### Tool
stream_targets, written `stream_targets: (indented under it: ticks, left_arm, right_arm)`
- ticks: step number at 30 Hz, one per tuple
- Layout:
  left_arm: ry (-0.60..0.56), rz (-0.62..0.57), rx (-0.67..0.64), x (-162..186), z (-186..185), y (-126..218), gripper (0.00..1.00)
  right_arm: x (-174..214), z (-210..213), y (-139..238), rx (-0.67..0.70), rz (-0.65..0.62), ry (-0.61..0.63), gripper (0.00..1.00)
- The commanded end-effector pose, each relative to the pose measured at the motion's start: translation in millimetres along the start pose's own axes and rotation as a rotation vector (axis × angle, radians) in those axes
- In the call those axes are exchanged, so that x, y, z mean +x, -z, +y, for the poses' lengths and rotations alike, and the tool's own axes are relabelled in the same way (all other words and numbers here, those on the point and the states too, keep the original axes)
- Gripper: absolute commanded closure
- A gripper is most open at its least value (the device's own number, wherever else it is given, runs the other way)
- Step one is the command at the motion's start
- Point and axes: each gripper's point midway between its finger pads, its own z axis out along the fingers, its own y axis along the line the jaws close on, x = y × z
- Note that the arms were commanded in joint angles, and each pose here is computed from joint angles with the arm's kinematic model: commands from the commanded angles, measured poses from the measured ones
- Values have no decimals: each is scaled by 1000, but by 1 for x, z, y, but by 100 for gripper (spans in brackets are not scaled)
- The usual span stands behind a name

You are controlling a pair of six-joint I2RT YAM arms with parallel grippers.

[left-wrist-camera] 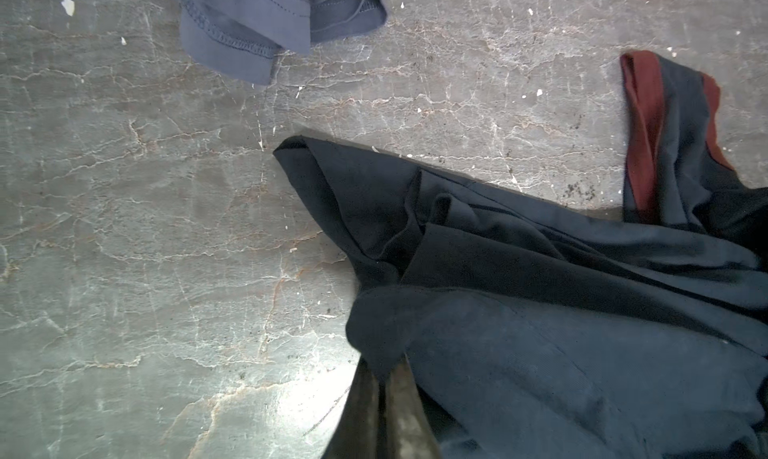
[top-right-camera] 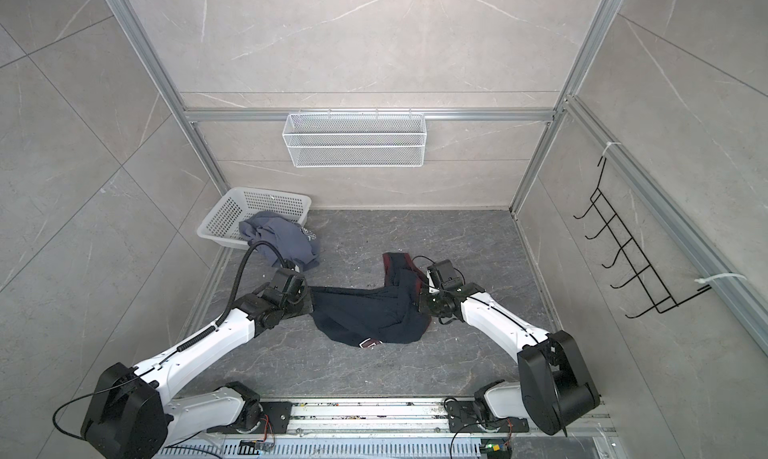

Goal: Fold and stack the tank tops
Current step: 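Lift the tank top with both grippers and swing it away from the robot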

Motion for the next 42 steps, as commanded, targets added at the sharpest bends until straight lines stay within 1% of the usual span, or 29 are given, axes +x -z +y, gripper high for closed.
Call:
stream_targets:
  ticks: [1, 3, 5, 7, 8, 10, 11, 16, 21, 23, 25, 27, 30, 33, 35, 38, 40, 42]
  left_arm:
    - [8, -30, -21, -10, 0, 1, 100]
    - [8, -30, -21, -10, 0, 1, 100]
    - [7, -26, -25, -9, 0, 0, 100]
    - [6, -24, -31, -9, 1, -2, 100]
    - [6, -24, -32, -9, 1, -2, 100]
    - [5, -25, -32, -9, 1, -2, 100]
    - [5, -26, -30, -9, 1, -2, 100]
    - [0, -38, -52, -13, 4, 2, 100]
    - [-9, -43, -67, -15, 6, 5, 100]
    - [-11, -48, -70, -18, 7, 8, 100]
    - [-15, -66, -56, -26, 2, 13, 100]
    - [-22, -96, -40, -39, -3, 23, 100]
    - [-34, -178, -34, -73, -8, 54, 100]
    - [-42, -329, -2, -124, -16, 109, 100]
    - [-45, -460, 51, -157, -26, 160, 100]
    - [-38, -631, 161, -188, -38, 234, 100]
    - [-40, -714, 237, -197, -44, 273, 100]
    - [-59, -756, 287, -199, -48, 296, 100]
  right_arm:
    - [8, 1, 3, -23, 15, 5, 59]
    - [12, 1, 7, -27, 20, 12, 47]
    - [16, 2, 13, -36, 23, 18, 41]
    - [20, 4, 17, -49, 30, 18, 40]
    - [22, 6, 19, -66, 32, 19, 42]
    - [26, 12, 21, -107, 32, 24, 46]
    - [26, 13, 22, -116, 29, 23, 49]
    - [22, 15, 27, -117, 15, 26, 65]
    - [15, 20, 41, -123, -13, 38, 80]
    - [12, 21, 47, -121, -24, 37, 89]
    - [7, 22, 56, -110, -46, 31, 100]
    - [-2, 25, 71, -102, -86, 27, 100]
    - [-30, 25, 125, -28, -229, 37, 100]
    - [-69, 19, 214, 107, -465, 50, 100]
    - [-88, 23, 278, 145, -622, 51, 100]
    - [-100, 43, 344, 76, -775, 81, 100]
    - [-104, 51, 369, 48, -823, 93, 100]
    - [-106, 56, 382, 34, -840, 98, 100]
